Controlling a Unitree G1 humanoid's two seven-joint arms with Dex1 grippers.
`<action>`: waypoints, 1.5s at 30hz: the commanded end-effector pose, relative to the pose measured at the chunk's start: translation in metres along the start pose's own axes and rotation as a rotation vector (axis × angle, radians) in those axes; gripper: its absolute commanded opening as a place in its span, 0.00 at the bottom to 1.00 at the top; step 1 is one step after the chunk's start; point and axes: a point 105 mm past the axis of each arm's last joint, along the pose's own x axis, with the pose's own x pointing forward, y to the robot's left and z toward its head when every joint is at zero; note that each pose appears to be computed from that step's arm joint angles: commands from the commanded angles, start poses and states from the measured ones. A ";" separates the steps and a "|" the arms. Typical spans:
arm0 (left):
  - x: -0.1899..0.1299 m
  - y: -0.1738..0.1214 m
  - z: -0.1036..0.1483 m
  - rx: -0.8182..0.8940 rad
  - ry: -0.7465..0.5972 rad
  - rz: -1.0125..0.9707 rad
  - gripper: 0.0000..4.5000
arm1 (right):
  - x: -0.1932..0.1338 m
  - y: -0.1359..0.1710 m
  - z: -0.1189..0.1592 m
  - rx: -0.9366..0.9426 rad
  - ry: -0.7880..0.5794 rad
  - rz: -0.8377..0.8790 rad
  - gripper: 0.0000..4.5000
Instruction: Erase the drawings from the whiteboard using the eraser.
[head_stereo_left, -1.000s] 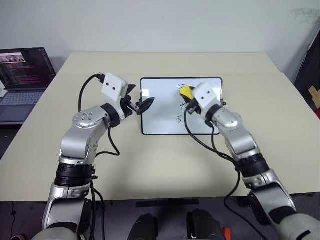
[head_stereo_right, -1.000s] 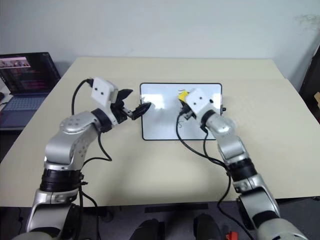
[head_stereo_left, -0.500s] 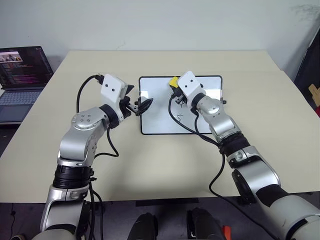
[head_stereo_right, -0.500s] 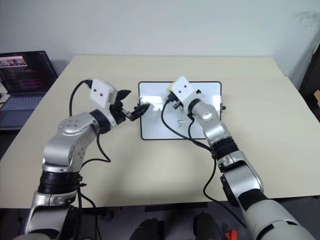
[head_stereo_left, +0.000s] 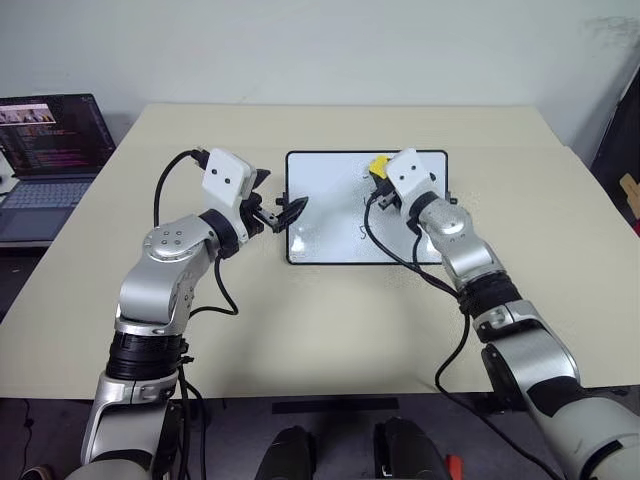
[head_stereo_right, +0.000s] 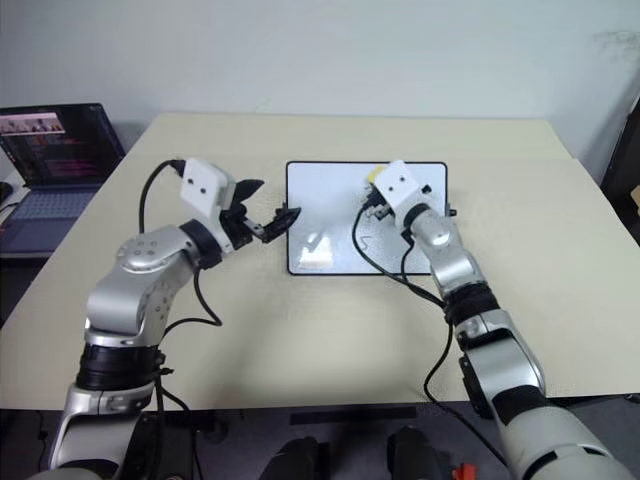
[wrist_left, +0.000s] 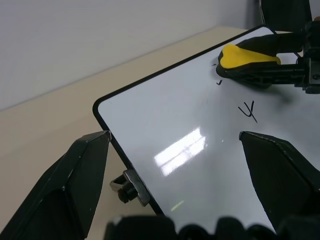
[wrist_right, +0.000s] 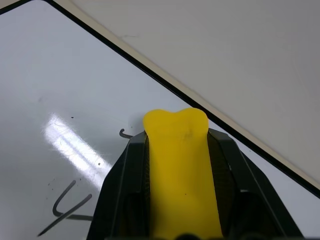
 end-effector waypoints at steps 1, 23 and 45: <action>-0.003 -0.002 0.015 0.023 -0.051 0.001 1.00 | -0.016 0.004 -0.043 0.024 0.152 0.011 0.27; -0.004 -0.006 0.016 0.028 -0.058 -0.012 1.00 | 0.016 0.005 0.043 -0.013 -0.078 -0.036 0.27; -0.004 -0.009 0.016 0.019 -0.058 -0.017 1.00 | 0.004 0.022 0.050 -0.021 -0.130 0.020 0.27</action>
